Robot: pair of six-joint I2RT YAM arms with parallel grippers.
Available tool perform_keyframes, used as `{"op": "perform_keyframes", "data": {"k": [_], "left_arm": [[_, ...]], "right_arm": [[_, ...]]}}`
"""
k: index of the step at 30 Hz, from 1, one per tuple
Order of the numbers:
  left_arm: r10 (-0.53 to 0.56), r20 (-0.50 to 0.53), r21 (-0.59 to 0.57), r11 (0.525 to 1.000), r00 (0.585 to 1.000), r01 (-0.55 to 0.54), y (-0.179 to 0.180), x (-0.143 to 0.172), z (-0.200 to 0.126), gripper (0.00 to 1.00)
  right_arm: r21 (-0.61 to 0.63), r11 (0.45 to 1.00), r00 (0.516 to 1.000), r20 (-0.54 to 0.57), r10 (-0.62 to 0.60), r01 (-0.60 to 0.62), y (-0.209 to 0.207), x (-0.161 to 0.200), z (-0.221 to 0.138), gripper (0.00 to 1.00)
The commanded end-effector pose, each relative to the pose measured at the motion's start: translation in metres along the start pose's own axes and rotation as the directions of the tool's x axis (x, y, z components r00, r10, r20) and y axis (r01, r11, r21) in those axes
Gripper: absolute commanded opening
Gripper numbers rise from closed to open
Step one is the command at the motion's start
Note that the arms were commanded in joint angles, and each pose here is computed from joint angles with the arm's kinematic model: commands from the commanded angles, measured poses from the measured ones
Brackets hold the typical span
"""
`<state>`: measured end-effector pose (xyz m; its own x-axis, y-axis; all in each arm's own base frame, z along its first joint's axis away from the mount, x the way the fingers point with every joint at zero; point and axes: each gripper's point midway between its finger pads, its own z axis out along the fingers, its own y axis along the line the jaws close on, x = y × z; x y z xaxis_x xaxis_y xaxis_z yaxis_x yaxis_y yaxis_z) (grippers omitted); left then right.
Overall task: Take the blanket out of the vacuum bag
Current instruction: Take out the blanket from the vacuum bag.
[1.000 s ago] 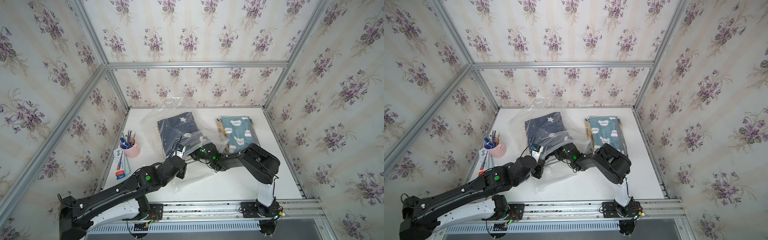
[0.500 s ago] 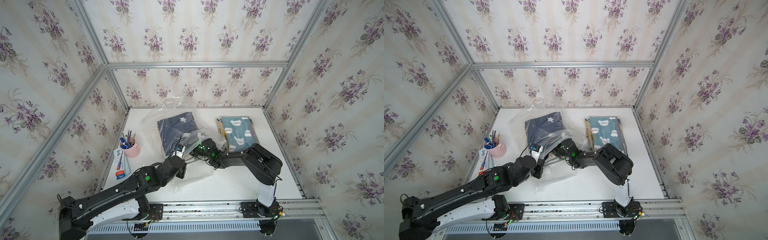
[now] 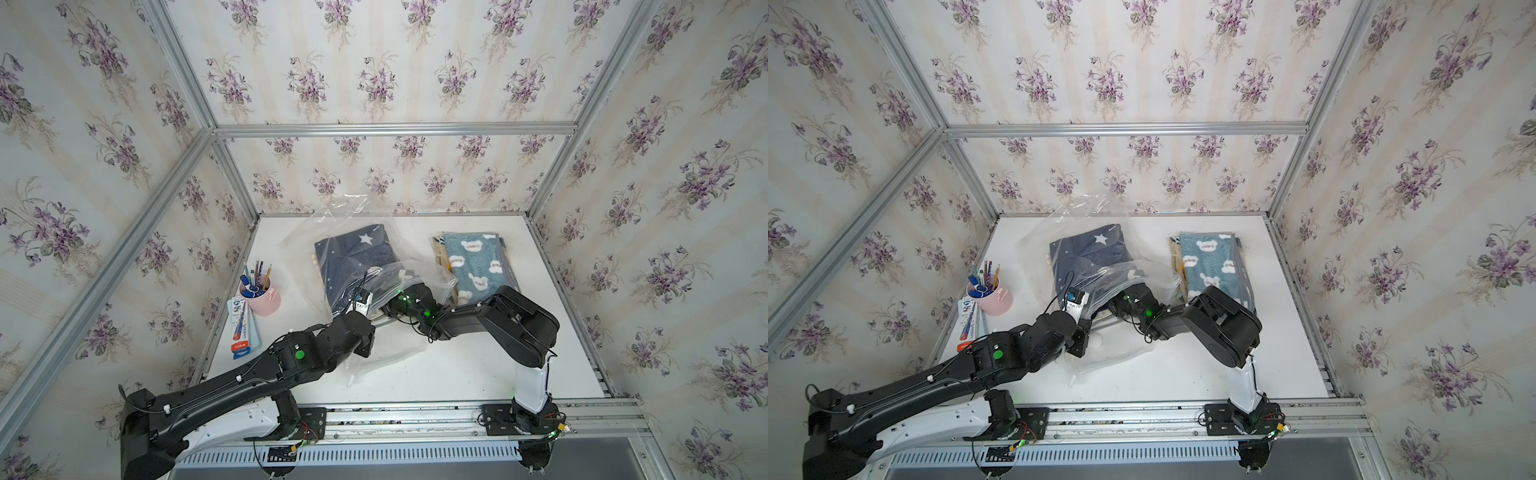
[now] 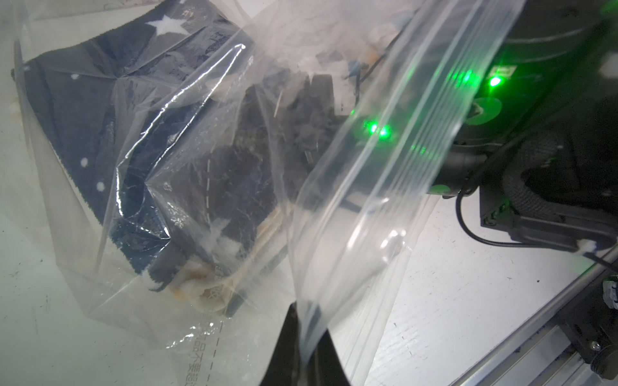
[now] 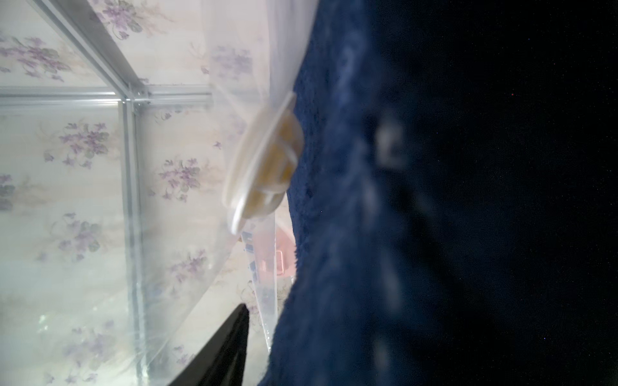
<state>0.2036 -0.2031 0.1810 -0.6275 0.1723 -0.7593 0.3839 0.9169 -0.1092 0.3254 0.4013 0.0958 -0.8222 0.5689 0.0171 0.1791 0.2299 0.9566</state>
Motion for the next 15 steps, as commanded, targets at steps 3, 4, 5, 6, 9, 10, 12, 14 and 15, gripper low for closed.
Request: {"op": "perform_keyframes", "data": {"k": [3, 4, 5, 6, 9, 10, 12, 14, 15], "left_arm": [[-0.008, 0.026, 0.014, 1.000, 1.000, 0.007, -0.003, -0.007, 0.000, 0.08], [-0.005, 0.024, 0.013, 1.000, 1.000, 0.005, -0.003, -0.006, 0.000, 0.08], [-0.007, 0.024, 0.015, 1.000, 1.000, 0.006, -0.003, -0.006, 0.000, 0.08], [-0.007, 0.025, 0.015, 1.000, 1.000, 0.006, -0.003, -0.006, 0.000, 0.08], [-0.005, 0.025, 0.013, 1.000, 1.000, 0.005, -0.002, -0.005, 0.000, 0.08], [-0.006, 0.028, 0.012, 1.000, 1.000, 0.005, -0.002, -0.005, -0.001, 0.08], [-0.003, 0.031, 0.012, 1.000, 1.000, 0.003, -0.002, -0.007, -0.002, 0.08], [0.001, 0.035, 0.015, 1.000, 0.999, -0.001, -0.002, -0.009, -0.004, 0.08], [0.003, 0.036, 0.015, 1.000, 0.999, -0.004, -0.002, -0.010, -0.005, 0.08]], "right_arm": [[-0.040, 0.996, 0.994, 0.068, 0.088, -0.086, 0.002, -0.011, -0.001, 0.53], [-0.037, 0.996, 0.993, 0.075, 0.086, -0.083, 0.002, -0.012, -0.001, 0.50], [-0.036, 0.996, 0.993, 0.079, 0.086, -0.084, 0.000, -0.013, 0.000, 0.47], [-0.042, 0.996, 0.993, 0.081, 0.087, -0.084, 0.001, -0.013, 0.000, 0.43], [-0.054, 0.995, 0.993, 0.077, 0.085, -0.081, 0.002, -0.013, 0.001, 0.22], [-0.058, 0.996, 0.995, 0.071, 0.076, -0.072, 0.004, -0.012, 0.001, 0.16], [-0.068, 0.996, 0.997, 0.062, 0.056, -0.052, 0.012, -0.010, 0.001, 0.07], [-0.075, 0.997, 0.998, 0.056, 0.031, -0.027, 0.020, -0.009, -0.001, 0.01], [-0.082, 0.996, 0.998, 0.053, 0.021, -0.016, 0.025, -0.008, -0.002, 0.00]]}}
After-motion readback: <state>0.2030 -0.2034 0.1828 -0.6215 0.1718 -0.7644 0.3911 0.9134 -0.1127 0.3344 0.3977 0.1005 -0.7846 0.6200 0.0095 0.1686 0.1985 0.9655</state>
